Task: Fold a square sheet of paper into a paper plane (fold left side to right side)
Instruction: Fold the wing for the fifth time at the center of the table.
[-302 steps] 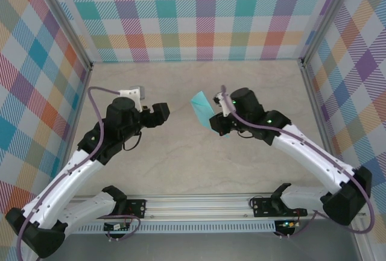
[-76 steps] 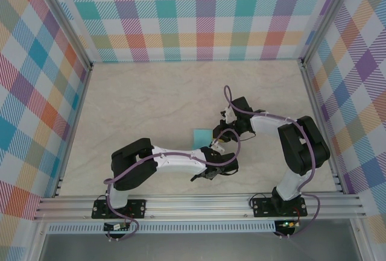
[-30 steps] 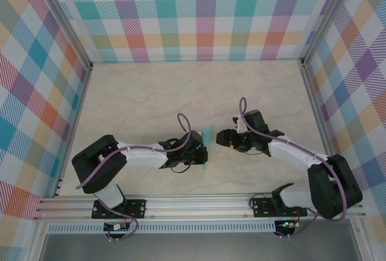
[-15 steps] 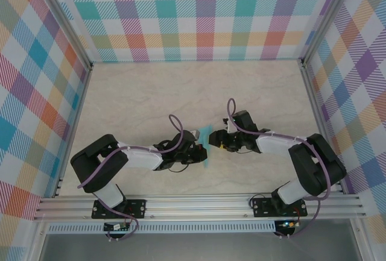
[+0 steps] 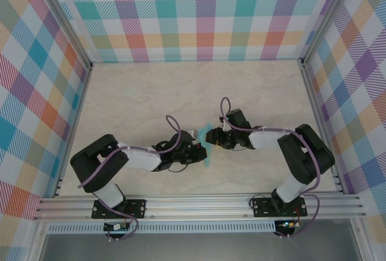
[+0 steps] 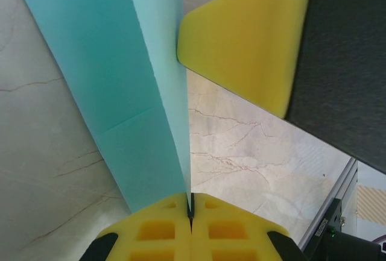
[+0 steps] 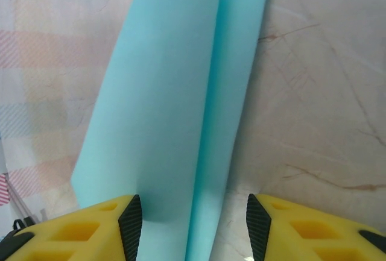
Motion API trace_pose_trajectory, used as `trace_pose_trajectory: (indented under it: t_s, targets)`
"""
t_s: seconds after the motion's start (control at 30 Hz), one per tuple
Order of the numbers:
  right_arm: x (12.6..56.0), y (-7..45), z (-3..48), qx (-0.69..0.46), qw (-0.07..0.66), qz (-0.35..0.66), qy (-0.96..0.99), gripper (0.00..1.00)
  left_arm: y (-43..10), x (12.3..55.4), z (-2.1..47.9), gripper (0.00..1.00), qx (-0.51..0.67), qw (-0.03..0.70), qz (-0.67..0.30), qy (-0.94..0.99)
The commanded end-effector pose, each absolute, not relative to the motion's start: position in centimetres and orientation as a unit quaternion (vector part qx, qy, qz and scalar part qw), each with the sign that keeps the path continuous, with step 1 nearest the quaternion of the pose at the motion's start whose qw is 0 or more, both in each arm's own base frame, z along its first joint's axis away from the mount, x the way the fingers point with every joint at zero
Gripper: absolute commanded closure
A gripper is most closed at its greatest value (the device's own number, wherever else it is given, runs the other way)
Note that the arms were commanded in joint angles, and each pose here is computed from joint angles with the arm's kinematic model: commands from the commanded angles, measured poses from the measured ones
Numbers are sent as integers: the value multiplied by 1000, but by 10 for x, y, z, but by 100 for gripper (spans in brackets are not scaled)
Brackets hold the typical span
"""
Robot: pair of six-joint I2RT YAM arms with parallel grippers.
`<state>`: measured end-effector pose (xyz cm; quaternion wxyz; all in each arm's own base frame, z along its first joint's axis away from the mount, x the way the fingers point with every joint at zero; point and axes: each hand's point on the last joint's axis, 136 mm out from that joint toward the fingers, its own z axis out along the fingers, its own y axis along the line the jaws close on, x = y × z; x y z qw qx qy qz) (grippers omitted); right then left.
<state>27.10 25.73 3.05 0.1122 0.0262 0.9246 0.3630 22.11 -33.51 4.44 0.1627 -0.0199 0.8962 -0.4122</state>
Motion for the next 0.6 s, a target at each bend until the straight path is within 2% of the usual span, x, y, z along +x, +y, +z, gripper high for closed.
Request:
trace_pose_trajectory:
  t_s: [0.0, 0.57]
  targets:
    - [280, 260, 31, 31, 125, 354, 926, 49, -333, 225, 44, 100, -30, 165, -422, 891]
    - [273, 251, 3, 58, 69, 304, 948, 51, -336, 225, 35, 99, -37, 154, -422, 892]
